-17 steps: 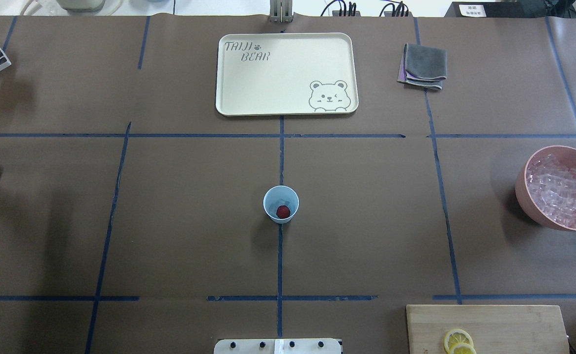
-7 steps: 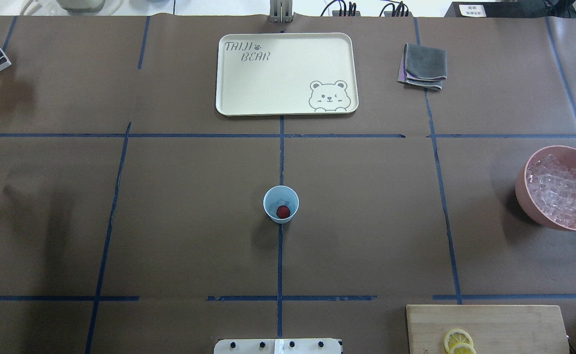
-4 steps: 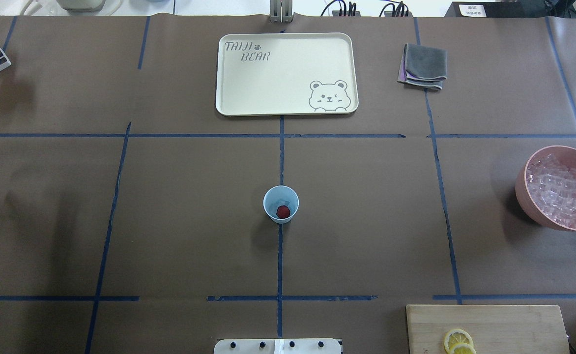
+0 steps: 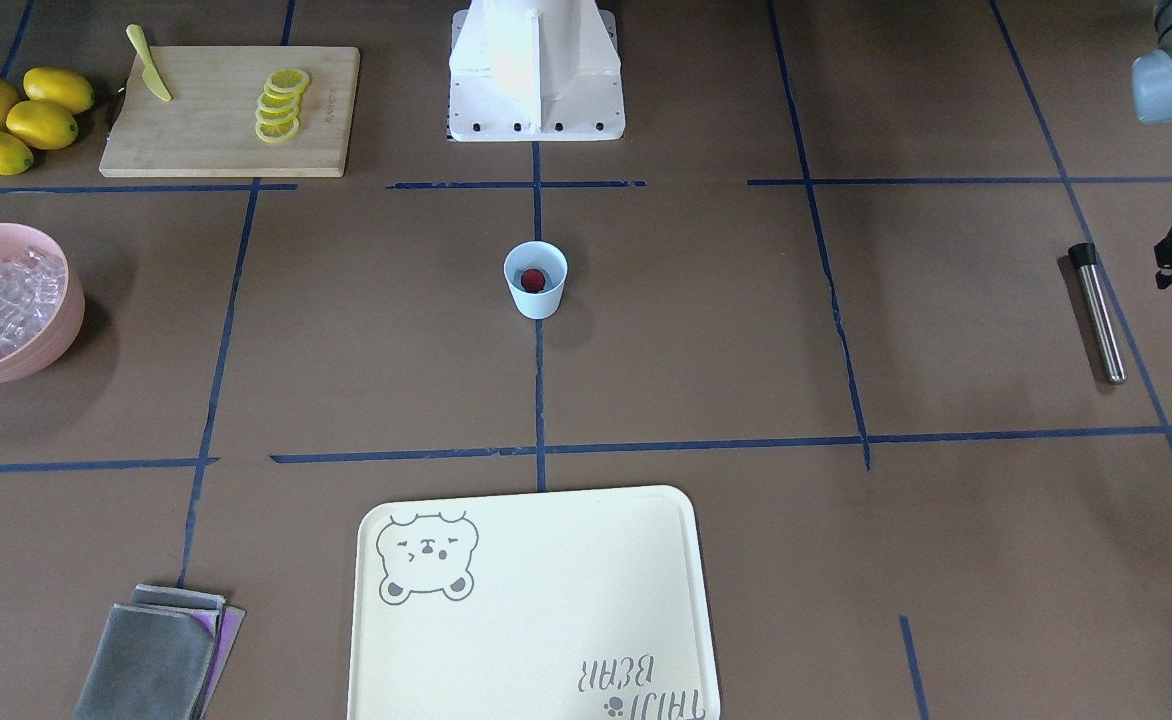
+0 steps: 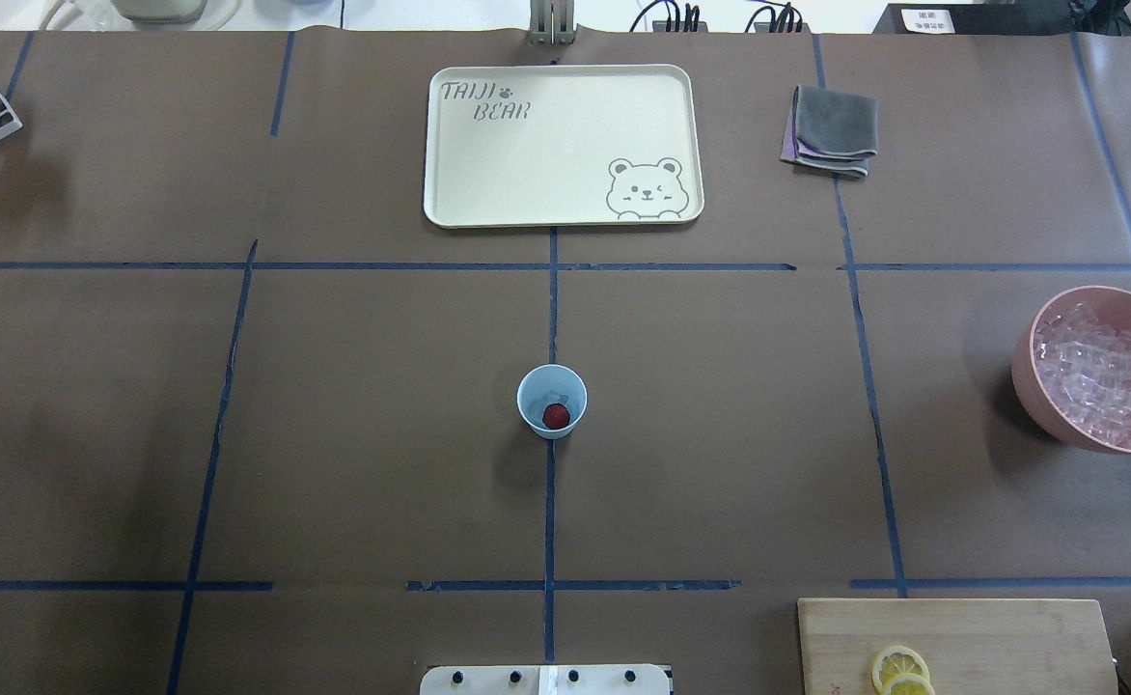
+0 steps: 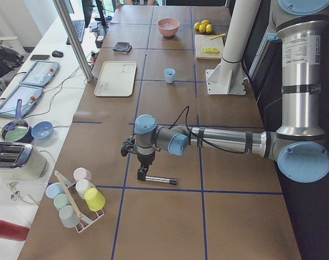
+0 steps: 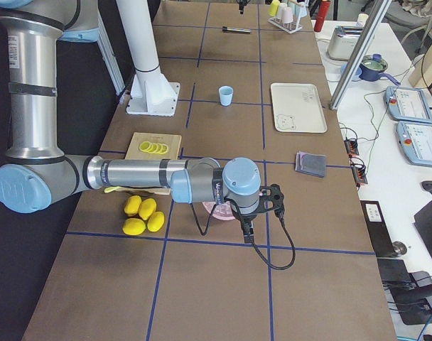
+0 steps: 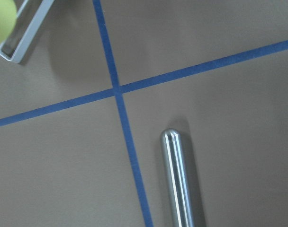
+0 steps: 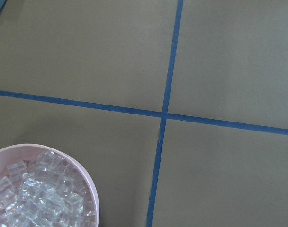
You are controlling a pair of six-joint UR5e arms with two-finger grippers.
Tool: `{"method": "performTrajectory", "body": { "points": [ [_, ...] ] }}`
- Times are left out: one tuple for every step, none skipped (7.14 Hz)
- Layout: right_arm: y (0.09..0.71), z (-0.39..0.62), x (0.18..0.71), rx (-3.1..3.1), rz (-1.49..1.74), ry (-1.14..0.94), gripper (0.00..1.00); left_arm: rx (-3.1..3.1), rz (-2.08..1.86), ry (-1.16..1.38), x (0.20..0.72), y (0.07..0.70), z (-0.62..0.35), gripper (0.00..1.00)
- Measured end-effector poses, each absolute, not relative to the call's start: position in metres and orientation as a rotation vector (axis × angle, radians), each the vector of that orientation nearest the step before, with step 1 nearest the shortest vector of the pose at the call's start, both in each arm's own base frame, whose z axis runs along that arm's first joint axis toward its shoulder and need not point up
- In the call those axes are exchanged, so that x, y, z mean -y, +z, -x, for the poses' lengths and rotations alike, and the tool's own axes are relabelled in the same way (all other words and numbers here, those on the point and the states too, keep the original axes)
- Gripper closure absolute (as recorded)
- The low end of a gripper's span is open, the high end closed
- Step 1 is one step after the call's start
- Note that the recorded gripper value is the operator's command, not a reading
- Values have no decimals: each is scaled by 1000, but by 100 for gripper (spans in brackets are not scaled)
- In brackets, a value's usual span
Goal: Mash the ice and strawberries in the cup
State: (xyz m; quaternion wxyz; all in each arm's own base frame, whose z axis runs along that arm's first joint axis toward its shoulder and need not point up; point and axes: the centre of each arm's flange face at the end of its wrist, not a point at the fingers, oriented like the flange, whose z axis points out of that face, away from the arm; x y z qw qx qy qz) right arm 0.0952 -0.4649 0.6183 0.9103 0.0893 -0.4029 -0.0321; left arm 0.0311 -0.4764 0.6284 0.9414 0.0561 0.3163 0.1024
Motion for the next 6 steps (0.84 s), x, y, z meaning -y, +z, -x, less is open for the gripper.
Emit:
{"method": "performTrajectory", "body": {
  "points": [
    [621,-95,464,832,-176,-63,1,-694,-84,185,474,631,-3,0],
    [625,-95,463,835,-167,-58,1,-748,-54,143,469,633,21,0],
    [628,-95,462,838,-160,-55,1,-796,-22,97,466,634,35,0],
    [632,-95,460,839,-153,-51,1,-822,7,65,465,634,41,0],
    [638,-94,458,839,-143,-47,1,-831,31,35,465,635,44,0],
    [645,-94,457,840,-132,-43,1,-832,45,5,465,636,48,0]
  ]
}}
